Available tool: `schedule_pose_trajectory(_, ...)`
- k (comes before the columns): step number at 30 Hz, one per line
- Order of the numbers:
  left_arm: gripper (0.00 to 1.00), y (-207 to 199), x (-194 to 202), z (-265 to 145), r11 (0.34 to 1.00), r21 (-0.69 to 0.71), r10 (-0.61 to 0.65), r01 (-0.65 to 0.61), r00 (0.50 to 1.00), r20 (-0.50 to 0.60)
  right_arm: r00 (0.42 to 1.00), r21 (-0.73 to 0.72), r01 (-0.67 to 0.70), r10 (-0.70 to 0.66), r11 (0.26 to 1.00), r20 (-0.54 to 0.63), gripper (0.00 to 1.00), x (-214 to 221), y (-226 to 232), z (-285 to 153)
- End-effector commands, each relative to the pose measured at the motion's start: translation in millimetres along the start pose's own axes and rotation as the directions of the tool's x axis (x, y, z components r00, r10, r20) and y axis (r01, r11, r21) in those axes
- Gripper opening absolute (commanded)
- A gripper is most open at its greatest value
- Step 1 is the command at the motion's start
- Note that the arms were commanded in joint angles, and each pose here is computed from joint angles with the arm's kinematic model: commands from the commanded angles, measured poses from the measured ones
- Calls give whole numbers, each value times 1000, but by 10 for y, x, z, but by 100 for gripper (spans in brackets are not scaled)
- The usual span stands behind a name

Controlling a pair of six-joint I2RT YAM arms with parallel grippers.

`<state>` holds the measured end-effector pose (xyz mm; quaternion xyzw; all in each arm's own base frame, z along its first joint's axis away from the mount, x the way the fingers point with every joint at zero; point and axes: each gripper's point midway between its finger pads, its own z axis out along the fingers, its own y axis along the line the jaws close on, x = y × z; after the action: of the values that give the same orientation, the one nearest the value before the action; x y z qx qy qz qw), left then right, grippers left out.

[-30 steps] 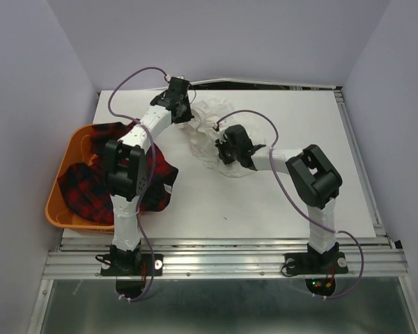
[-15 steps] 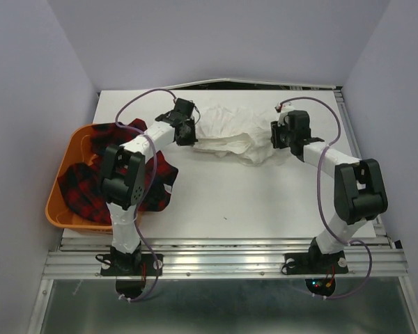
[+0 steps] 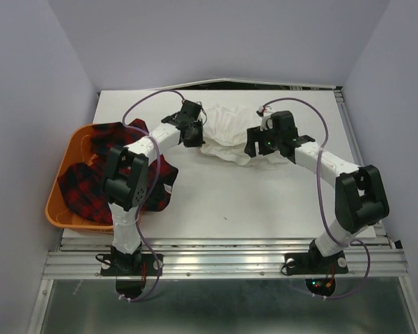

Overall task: Fold and stack the skirts
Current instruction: Flatten the skirt out

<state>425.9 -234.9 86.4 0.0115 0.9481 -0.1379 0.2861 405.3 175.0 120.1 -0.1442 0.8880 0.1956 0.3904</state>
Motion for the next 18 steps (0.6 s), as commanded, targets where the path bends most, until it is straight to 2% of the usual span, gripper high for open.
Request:
schedule_pose_trajectory(1, 0, -67, -94, -85, 999, 29, -20, 19, 999, 36, 999, 16, 45, -45, 999, 12, 75, 16, 323, 47)
schedule_pose_trajectory(4, 0, -48, -78, -84, 999, 24, -24, 23, 999, 38, 998, 99, 58, -58, 993, -5, 69, 91, 223, 182)
schedule_pose_trajectory(6, 0, -46, -91, -95, 999, 23, -24, 23, 999, 47, 998, 133, 68, -68, 989, -8, 61, 90, 178, 262)
schedule_pose_trajectory(8, 0, -43, -101, -97, 999, 22, -27, 26, 998, 54, 997, 222, 77, -72, 972, -33, 56, 125, -3, 354)
schedule_pose_trajectory(14, 0, -23, -113, -109, 999, 18, -30, 29, 997, 70, 996, 312, 92, -88, 946, -28, 52, 99, -172, 347)
schedule_pose_trajectory(18, 0, -14, -76, -91, 999, 22, -30, 29, 997, 67, 997, 251, 77, -73, 965, -25, 53, 77, -34, 260)
